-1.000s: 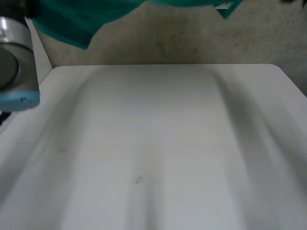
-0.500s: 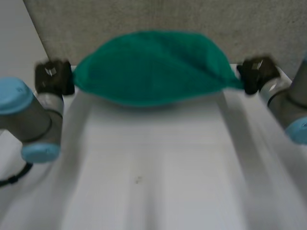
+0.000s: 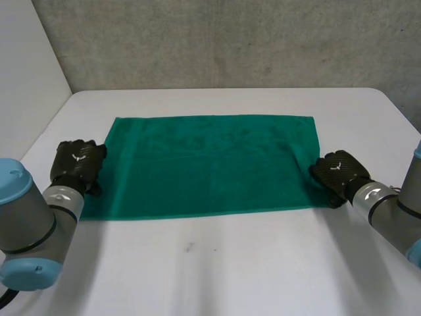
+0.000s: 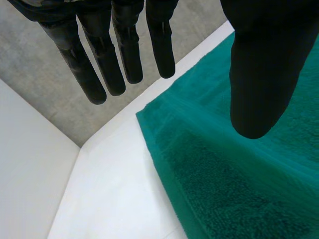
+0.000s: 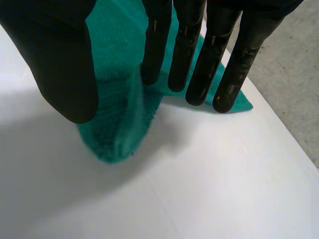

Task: Fold the towel.

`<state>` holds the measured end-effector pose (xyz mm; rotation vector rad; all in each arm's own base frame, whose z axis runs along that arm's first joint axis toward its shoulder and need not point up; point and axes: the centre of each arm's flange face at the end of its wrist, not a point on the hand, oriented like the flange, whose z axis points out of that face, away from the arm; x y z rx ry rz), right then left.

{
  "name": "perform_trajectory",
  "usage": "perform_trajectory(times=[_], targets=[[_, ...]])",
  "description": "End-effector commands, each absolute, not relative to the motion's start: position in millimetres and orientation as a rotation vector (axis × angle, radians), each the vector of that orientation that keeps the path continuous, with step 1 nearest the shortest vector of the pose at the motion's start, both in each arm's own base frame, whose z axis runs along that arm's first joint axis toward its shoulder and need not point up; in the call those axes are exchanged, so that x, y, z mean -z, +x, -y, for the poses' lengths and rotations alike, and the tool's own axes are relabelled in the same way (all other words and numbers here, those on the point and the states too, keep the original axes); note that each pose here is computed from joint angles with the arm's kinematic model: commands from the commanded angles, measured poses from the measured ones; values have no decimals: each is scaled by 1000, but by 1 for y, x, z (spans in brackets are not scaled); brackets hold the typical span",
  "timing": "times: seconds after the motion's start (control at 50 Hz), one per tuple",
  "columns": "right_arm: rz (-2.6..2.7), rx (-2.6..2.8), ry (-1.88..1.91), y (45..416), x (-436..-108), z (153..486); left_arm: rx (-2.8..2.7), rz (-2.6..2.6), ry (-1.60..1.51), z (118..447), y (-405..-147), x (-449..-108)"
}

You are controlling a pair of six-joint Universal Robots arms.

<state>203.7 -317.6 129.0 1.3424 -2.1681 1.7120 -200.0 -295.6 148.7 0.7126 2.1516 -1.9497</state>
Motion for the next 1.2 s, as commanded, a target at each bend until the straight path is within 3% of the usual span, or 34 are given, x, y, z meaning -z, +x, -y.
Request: perform_trajectory(times=[0.02, 0.28, 0.4, 0.58, 0.78, 1.2], targets=[[2022, -1685, 1395, 196, -119, 328, 1947, -2172, 739, 293, -201, -145], [2015, -1702, 1322, 186, -122, 340, 1926, -2186, 732, 291, -197, -142], [2038, -1751, 1172, 167, -149, 348, 1924, -2186, 729, 291, -196, -143], [2121, -1799, 1342, 177, -153, 328, 1938, -2175, 721, 291, -196, -148], [2237, -1756, 1526, 184, -143, 315, 1935, -2178, 704, 291, -192, -151], [2240, -1670, 1468, 173, -119, 349, 1926, -2183, 692, 293, -189, -150]])
